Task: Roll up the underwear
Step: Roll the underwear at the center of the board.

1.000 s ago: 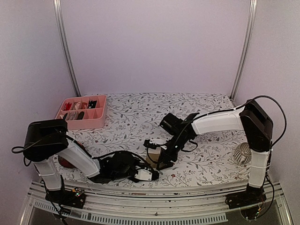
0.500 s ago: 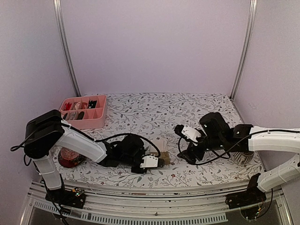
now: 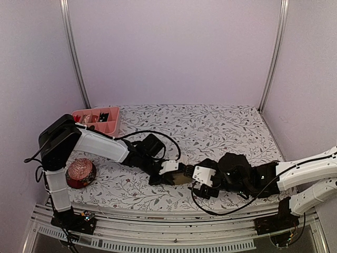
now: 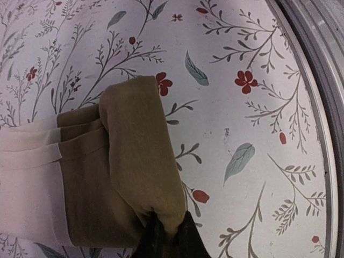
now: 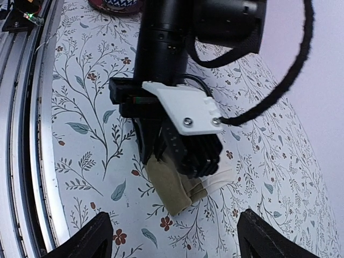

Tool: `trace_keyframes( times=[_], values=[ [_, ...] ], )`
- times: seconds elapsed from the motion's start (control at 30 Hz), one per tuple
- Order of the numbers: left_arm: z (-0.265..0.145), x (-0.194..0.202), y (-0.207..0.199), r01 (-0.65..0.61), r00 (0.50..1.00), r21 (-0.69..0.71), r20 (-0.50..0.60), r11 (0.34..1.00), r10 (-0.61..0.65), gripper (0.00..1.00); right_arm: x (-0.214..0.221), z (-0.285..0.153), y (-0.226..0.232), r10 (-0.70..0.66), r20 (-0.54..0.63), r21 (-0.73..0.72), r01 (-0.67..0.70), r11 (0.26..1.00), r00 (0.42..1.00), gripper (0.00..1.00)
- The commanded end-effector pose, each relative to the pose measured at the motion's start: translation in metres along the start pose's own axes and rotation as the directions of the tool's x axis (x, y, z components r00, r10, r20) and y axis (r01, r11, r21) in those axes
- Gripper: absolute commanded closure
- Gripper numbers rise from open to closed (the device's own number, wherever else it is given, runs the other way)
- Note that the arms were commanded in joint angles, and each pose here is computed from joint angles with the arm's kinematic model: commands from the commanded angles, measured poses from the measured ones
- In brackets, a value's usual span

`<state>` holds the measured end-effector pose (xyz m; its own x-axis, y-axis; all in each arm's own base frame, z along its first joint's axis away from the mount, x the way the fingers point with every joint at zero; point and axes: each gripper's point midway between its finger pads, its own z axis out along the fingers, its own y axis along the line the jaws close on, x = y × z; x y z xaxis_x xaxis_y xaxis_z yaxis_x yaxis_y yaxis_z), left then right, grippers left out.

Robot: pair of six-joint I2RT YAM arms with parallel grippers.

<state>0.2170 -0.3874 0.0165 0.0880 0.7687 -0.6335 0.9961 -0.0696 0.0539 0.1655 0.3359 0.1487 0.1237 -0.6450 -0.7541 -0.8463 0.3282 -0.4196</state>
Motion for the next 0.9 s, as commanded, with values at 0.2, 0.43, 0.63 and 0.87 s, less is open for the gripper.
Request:
trace_keyframes(
  times=[0.2, 0.43, 0.63, 0.87],
  values=[
    [0.009, 0.038, -0.018, 0.324, 0.946, 0.314, -0.127, 0.892, -0.299, 1.0, 0.014, 0.045, 0.034, -0.246, -0.084, 0.009, 0.247, 0.969, 0.966, 0.2],
    [0.009, 0.043, -0.01, 0.413, 0.91, 0.373, -0.143, 0.831, -0.388, 1.0, 0.03, 0.072, 0.034, -0.352, -0.179, 0.015, 0.36, 0.933, 0.919, 0.23],
    [0.011, 0.047, -0.008, 0.433, 0.901, 0.379, -0.155, 0.818, -0.405, 1.0, 0.044, 0.093, 0.029, -0.374, -0.223, -0.007, 0.382, 0.924, 0.9, 0.38],
    [0.012, 0.048, -0.008, 0.445, 0.895, 0.394, -0.161, 0.804, -0.417, 1.0, 0.071, 0.113, 0.019, -0.387, -0.304, 0.005, 0.407, 0.913, 0.871, 0.47]
  ],
)
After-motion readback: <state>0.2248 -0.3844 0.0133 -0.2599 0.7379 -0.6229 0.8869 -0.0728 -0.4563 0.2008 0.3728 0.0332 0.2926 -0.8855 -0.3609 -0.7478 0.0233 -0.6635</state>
